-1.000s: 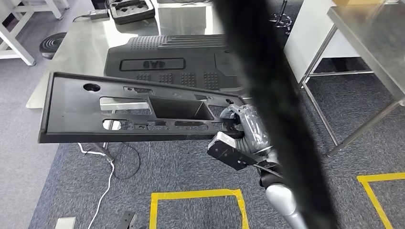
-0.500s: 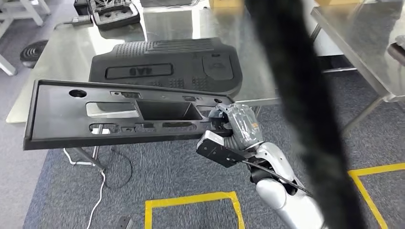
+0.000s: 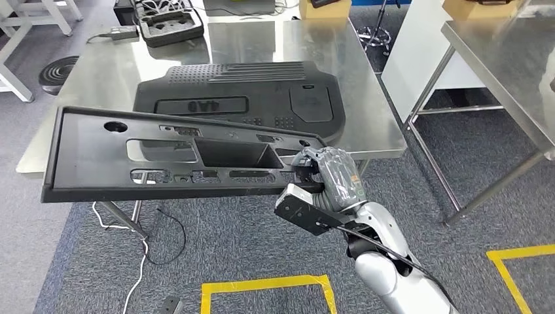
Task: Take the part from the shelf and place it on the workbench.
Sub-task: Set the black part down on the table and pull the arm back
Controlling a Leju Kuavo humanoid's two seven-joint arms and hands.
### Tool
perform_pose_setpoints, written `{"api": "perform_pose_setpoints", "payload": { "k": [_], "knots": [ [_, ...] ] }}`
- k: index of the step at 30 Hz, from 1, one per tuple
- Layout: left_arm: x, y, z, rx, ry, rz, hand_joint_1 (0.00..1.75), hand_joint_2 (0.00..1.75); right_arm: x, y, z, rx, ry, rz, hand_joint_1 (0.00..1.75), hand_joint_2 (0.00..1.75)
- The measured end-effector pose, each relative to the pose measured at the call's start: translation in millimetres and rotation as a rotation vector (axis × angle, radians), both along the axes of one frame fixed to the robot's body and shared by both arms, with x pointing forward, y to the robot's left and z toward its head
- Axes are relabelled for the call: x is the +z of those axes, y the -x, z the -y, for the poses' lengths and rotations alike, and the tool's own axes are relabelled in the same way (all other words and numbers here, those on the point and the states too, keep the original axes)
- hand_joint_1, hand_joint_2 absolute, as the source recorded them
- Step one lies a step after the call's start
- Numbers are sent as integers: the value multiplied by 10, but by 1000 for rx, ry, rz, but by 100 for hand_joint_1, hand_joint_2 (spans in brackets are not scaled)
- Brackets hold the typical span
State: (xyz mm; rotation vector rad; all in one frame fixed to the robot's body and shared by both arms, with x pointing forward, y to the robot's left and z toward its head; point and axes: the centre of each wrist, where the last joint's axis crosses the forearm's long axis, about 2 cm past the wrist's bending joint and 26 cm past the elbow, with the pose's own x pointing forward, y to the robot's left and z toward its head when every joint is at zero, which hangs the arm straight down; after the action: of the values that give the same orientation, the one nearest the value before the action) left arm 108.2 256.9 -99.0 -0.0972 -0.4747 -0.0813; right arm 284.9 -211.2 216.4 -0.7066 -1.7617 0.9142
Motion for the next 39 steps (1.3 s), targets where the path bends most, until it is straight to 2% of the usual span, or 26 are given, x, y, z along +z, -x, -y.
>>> {"api": "perform_pose_setpoints", "payload": {
  "k": [39],
  "knots": [
    [-4,14,-2,1,-4,-6,0,175,-1,4,-9,0,-3,0,175,175]
  ]
}}
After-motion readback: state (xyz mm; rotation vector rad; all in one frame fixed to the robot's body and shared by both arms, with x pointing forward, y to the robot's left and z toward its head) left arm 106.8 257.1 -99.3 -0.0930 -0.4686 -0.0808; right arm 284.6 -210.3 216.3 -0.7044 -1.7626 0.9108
